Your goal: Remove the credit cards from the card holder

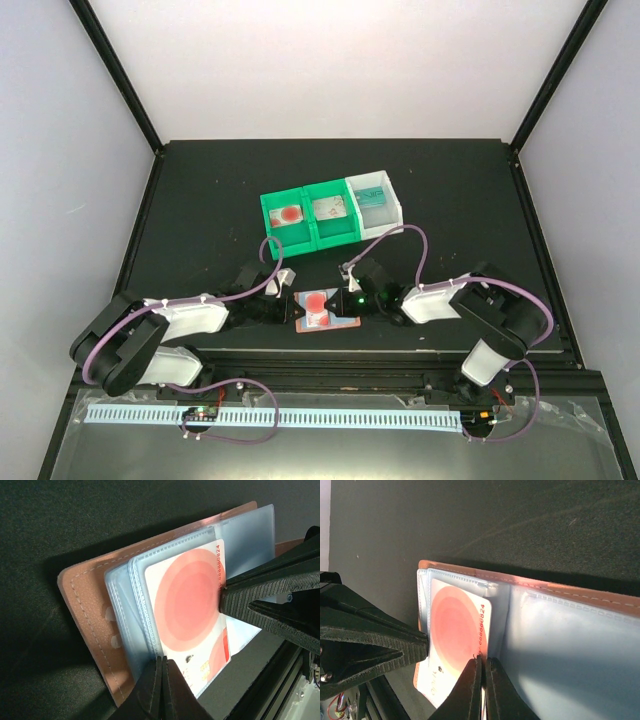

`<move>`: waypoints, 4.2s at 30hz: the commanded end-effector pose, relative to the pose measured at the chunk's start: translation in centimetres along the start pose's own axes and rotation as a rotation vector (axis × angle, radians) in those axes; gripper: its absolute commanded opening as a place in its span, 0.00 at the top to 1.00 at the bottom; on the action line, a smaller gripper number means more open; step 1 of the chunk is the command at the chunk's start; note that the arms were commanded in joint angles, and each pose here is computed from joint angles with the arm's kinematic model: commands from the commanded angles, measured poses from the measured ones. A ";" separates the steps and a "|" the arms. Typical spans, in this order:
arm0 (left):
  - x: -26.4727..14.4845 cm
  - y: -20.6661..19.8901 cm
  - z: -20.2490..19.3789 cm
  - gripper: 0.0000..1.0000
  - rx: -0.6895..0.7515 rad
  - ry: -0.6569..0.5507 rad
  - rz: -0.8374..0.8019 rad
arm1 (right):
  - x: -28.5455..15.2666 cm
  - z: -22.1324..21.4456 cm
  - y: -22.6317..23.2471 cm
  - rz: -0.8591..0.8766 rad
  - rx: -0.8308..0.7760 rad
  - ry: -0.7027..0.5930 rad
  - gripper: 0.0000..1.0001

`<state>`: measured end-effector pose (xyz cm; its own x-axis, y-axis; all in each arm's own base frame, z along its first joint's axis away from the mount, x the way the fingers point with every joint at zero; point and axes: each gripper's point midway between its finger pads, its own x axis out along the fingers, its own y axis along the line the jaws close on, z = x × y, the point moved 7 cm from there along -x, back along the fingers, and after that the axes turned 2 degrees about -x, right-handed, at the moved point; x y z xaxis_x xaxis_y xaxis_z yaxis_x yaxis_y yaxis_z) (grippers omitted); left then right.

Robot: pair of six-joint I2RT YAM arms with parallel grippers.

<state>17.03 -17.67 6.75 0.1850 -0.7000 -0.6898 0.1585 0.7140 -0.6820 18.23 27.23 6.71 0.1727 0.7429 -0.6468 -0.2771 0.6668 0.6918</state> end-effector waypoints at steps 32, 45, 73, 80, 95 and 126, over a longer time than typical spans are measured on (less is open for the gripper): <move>-0.2 1.2 0.2 0.98 -0.017 -0.027 0.104 | -1.4 -0.6 -0.3 0.122 0.027 -0.004 0.99; -0.1 1.3 0.2 0.98 -0.027 -0.031 0.110 | -1.0 -1.2 -0.8 0.133 0.033 0.016 0.98; -0.1 1.8 -0.1 0.98 -0.063 -0.038 0.135 | -2.1 -1.4 -1.7 0.117 0.078 -0.030 0.98; 0.1 2.0 -0.5 0.98 -0.098 -0.026 0.118 | -2.4 -1.3 -1.8 0.128 0.097 -0.048 0.99; -0.4 1.8 -0.9 0.98 -0.143 -0.040 0.089 | -4.3 -1.0 -2.5 0.083 0.083 -0.094 0.99; -7.5 -6.8 1.3 0.26 -0.037 -0.243 -0.313 | -10.8 1.0 3.3 0.347 0.070 -0.294 0.99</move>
<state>16.06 -16.57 14.21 0.3707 -0.7864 -0.4942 0.1655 0.5795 -0.7980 16.52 21.34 14.24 0.3395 0.8562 -0.3895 -0.2854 0.4883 0.8247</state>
